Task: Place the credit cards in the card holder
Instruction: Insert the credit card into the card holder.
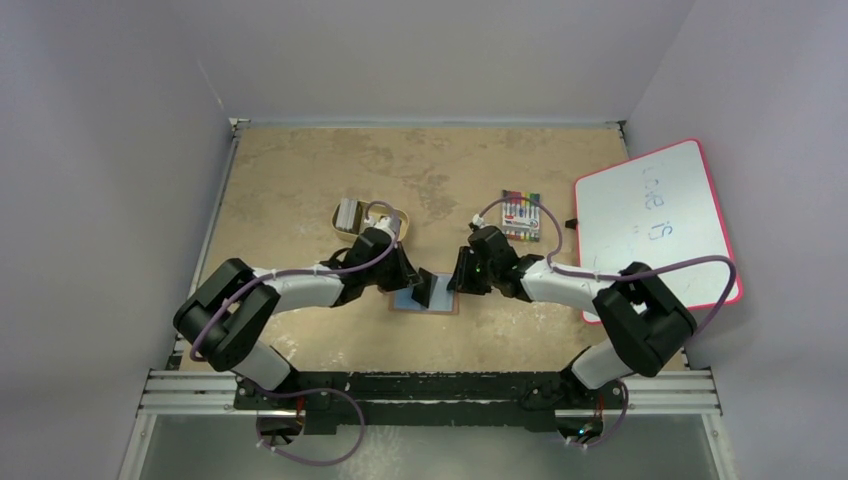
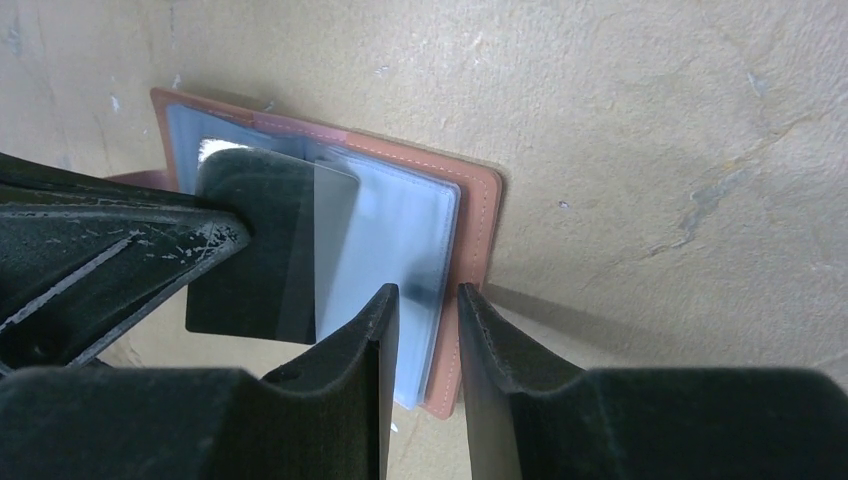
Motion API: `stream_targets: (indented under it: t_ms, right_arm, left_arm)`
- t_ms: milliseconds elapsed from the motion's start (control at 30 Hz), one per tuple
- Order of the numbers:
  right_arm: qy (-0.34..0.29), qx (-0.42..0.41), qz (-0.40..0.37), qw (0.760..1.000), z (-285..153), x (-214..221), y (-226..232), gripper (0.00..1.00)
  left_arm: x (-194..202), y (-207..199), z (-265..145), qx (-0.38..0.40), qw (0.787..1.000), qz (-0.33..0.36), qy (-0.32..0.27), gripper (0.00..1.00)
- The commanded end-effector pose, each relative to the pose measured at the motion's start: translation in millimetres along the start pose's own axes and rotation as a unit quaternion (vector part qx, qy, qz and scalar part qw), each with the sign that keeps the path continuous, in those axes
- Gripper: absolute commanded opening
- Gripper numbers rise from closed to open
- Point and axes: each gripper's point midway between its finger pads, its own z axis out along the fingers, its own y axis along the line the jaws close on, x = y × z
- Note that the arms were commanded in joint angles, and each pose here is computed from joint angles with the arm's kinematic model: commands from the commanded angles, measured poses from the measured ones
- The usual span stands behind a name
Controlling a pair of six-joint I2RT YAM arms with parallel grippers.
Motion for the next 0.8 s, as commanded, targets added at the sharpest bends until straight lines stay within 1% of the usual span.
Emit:
stream_targets:
  t_ms: [0,167,300,333,467,600,767]
  right_arm:
    - [-0.019,-0.005,0.006,1.000,-4,-4,2,0.31]
    - [-0.019,-0.005,0.006,1.000,-5,-3,1,0.31]
    - [-0.020,-0.007,0.006,1.000,-5,-3,1,0.31]
    - [-0.020,-0.006,0.007,1.000,-6,-3,1,0.31]
    - [-0.020,-0.005,0.009,1.000,-8,-2,0,0.31]
    - [-0.027,0.001,0.008,1.000,-15,-5,-1,0.31]
    - [-0.020,-0.003,0.009,1.000,-19,0,-2,0.31]
  left_arm:
    - [1,7,6,-0.042,0.999,0.030,-0.016,0.01]
    - [0,8,4,-0.071,0.996,0.046,-0.038,0.01]
    - [2,11,5,-0.083,0.994,0.044,-0.049,0.00]
    - [4,12,6,-0.085,0.994,0.044,-0.047,0.02]
    - [9,10,8,-0.085,0.995,0.042,-0.040,0.16]
    - [4,2,4,-0.078,0.995,0.040,-0.048,0.27]
    - [3,-8,2,-0.064,0.996,0.037,-0.049,0.36]
